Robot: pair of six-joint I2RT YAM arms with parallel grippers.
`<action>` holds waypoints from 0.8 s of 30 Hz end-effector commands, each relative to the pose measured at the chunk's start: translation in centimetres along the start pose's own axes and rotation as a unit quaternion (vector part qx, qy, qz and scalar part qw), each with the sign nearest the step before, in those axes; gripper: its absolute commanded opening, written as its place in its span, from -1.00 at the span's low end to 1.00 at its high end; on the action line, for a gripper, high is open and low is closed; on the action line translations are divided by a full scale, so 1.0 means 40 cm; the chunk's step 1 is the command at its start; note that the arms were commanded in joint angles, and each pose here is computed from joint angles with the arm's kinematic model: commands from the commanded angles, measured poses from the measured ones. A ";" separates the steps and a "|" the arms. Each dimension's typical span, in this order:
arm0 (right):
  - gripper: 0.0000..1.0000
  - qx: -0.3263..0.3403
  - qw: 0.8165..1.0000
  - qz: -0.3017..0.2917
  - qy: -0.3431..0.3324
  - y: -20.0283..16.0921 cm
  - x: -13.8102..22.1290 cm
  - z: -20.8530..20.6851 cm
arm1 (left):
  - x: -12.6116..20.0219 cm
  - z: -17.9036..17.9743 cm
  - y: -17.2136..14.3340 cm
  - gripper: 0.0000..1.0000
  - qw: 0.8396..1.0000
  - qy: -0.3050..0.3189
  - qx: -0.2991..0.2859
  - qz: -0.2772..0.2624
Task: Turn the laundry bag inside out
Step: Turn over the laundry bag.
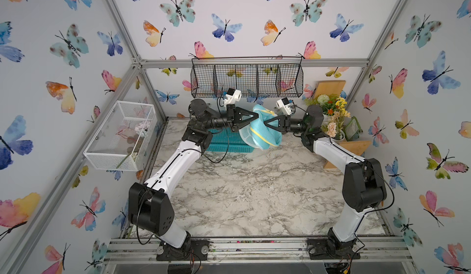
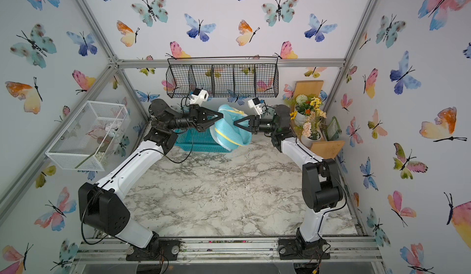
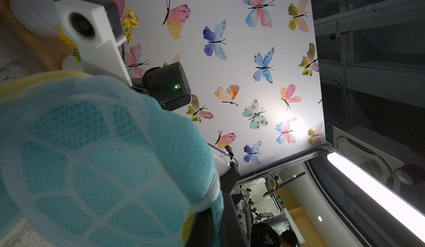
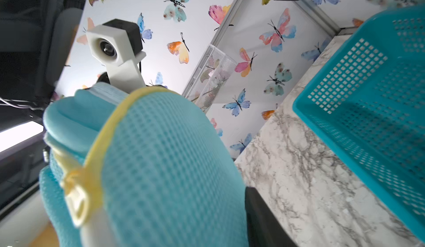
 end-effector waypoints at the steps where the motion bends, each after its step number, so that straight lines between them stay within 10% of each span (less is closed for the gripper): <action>1: 0.17 -0.049 0.997 -0.026 0.044 -0.003 0.025 0.009 | 0.022 -0.186 -0.047 -1.00 0.987 -0.082 -0.138 0.003; 11: 0.86 -0.106 0.977 -0.078 0.166 0.004 -0.014 0.078 | 0.014 -0.158 -0.014 -1.00 0.987 -0.103 -0.124 -0.005; 24: 0.76 -0.105 0.969 -0.067 0.212 0.014 -0.059 0.186 | 0.083 0.044 0.014 -1.00 0.996 -0.038 -0.078 -0.037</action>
Point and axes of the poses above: each gripper's point midway between its finger pads, its own x axis back along the fingers, its own z axis along the line the jaws close on, y = z × x, the point moved 3 cm from there along x, back along the fingers, and after that the axes turned 6 degrees about x, right-handed, at the moved point
